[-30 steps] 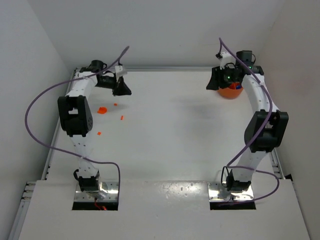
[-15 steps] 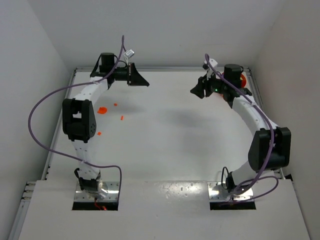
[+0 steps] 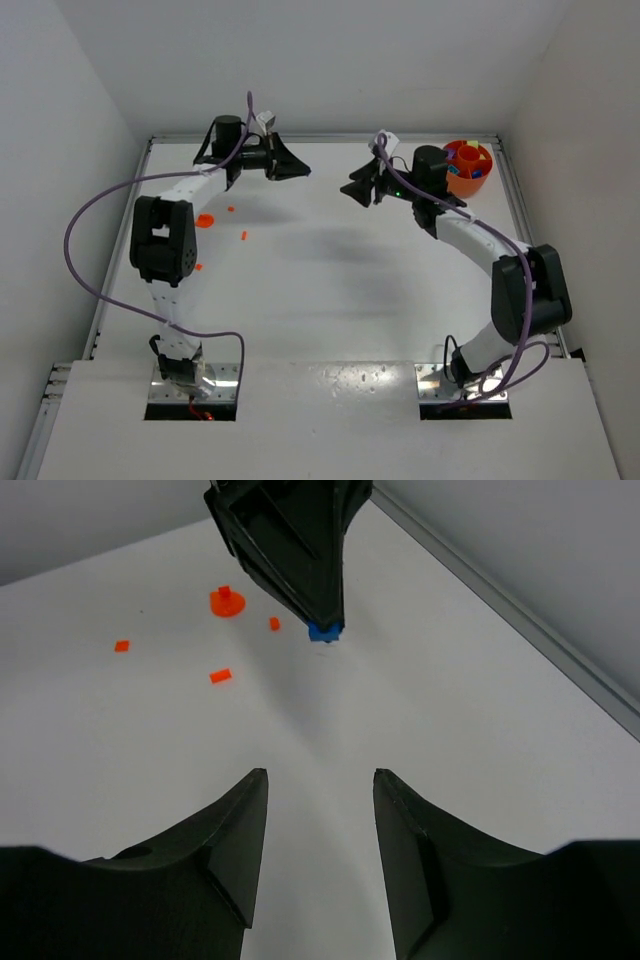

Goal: Sort the legos into containers by color

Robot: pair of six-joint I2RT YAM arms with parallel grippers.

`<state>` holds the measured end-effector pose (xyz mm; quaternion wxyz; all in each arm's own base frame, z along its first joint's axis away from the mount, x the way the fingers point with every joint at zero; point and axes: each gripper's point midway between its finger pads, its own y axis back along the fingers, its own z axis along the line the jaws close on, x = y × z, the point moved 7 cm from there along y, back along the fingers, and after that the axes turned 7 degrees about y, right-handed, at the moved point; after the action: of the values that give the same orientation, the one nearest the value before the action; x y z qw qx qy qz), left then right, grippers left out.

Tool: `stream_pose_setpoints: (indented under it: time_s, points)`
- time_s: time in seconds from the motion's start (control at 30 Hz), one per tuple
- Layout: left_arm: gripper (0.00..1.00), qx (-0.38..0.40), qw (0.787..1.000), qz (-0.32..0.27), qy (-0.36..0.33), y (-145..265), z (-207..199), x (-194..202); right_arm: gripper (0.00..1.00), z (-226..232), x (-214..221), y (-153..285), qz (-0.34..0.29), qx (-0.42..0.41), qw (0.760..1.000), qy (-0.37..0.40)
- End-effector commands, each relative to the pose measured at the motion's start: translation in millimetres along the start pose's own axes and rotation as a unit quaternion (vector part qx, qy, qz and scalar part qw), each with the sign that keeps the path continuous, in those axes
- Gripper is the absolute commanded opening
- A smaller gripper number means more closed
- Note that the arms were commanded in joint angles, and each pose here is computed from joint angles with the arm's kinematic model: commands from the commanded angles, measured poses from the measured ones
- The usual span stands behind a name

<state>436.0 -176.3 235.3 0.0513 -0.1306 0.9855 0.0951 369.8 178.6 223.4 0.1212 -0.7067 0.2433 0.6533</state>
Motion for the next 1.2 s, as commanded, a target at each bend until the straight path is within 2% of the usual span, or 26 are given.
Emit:
stream_pose_setpoints:
  time_s: [0.0,0.13,0.17,0.2,0.27,0.47,0.67,1.17]
  points:
    - [0.00,0.028,0.990,-0.051,-0.132,9.9,-49.4,-7.7,0.47,-0.8,-34.5,-25.7,-0.066,-0.033,0.997,0.026]
    - [0.00,0.045,0.987,-0.034,-0.150,7.0,-49.7,-1.6,0.47,3.9,-38.9,-40.7,-0.073,-0.058,0.995,0.043]
    - [0.00,0.061,0.977,-0.054,-0.195,7.9,-64.6,1.5,0.47,3.3,-38.9,-40.8,-0.073,-0.058,0.994,0.051]
    - [0.00,0.062,0.978,-0.061,-0.189,9.6,-56.2,9.7,0.47,4.0,-39.0,-40.7,-0.075,-0.064,0.993,0.059]
    - [0.00,0.078,0.972,-0.069,-0.213,11.7,-67.6,18.0,0.47,7.5,-40.0,-43.5,-0.077,-0.069,0.992,0.074]
    - [0.00,0.074,0.962,-0.062,-0.255,11.4,-81.1,17.3,0.47,13.3,-46.7,-54.1,-0.085,-0.081,0.989,0.094]
    - [0.00,0.068,0.968,-0.010,-0.241,1.0,-77.6,21.6,0.47,15.4,-51.2,-63.6,-0.084,-0.064,0.988,0.112]
    - [0.00,0.064,0.971,0.022,-0.228,1.8,-69.4,27.8,0.51,4.3,-58.7,-64.4,-0.083,-0.017,0.991,0.106]
